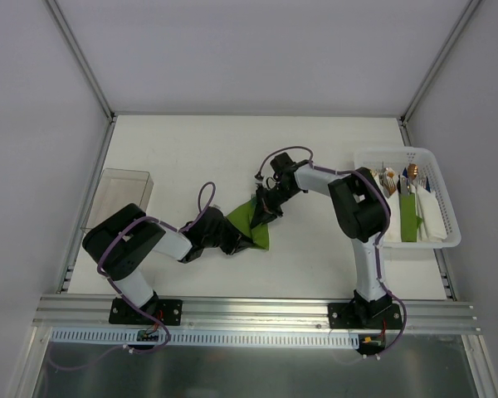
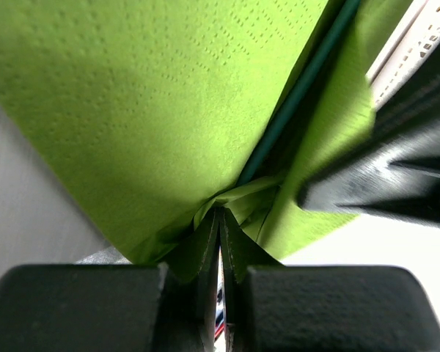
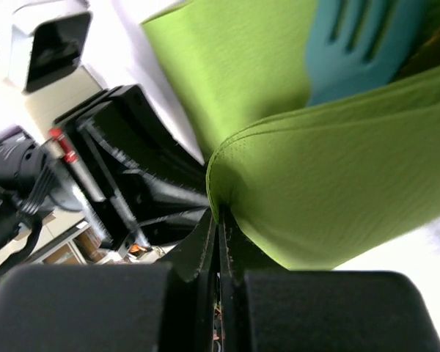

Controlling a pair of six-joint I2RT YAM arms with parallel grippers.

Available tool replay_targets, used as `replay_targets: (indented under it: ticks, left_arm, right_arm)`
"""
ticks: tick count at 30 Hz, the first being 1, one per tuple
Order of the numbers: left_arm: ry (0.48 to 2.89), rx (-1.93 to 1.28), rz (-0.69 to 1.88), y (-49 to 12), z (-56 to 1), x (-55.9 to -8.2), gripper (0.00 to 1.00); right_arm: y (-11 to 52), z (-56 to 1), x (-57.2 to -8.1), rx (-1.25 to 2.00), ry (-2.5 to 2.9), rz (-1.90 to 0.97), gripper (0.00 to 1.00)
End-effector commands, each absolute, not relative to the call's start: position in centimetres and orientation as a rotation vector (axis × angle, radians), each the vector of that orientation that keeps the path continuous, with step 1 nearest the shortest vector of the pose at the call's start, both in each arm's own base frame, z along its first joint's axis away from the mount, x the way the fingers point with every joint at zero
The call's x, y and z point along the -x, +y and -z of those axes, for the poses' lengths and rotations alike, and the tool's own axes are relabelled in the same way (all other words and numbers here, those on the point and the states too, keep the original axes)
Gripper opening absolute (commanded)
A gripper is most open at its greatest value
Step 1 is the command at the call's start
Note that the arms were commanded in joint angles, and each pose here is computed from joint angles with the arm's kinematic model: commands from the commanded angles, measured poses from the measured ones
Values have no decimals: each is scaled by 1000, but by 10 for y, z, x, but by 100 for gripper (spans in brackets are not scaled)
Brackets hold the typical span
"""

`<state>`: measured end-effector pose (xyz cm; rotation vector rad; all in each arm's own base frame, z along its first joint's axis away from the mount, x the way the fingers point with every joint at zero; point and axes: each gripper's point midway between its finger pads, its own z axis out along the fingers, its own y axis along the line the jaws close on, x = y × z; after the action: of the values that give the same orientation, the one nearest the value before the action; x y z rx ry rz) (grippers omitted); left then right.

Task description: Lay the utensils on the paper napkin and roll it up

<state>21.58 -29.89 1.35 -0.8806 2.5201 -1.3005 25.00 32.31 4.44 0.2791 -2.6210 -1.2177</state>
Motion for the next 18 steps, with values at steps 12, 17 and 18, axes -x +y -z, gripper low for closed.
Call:
replay_targets:
  ticks: [12,17,18]
  left_arm:
    - [2438,755,1140,-273,-41,-221,12]
    - [2374,706,1052,-251,-61,-218,20]
    - [2367,675,1028,-249,-65,-220,22]
  right_arm:
    - [333,-29,-258,-203,-2602,1218,0]
    - [334,-27,-260,-180,-2583,1230,0]
    - [335,-28,-259,-180,-2580,1230,1]
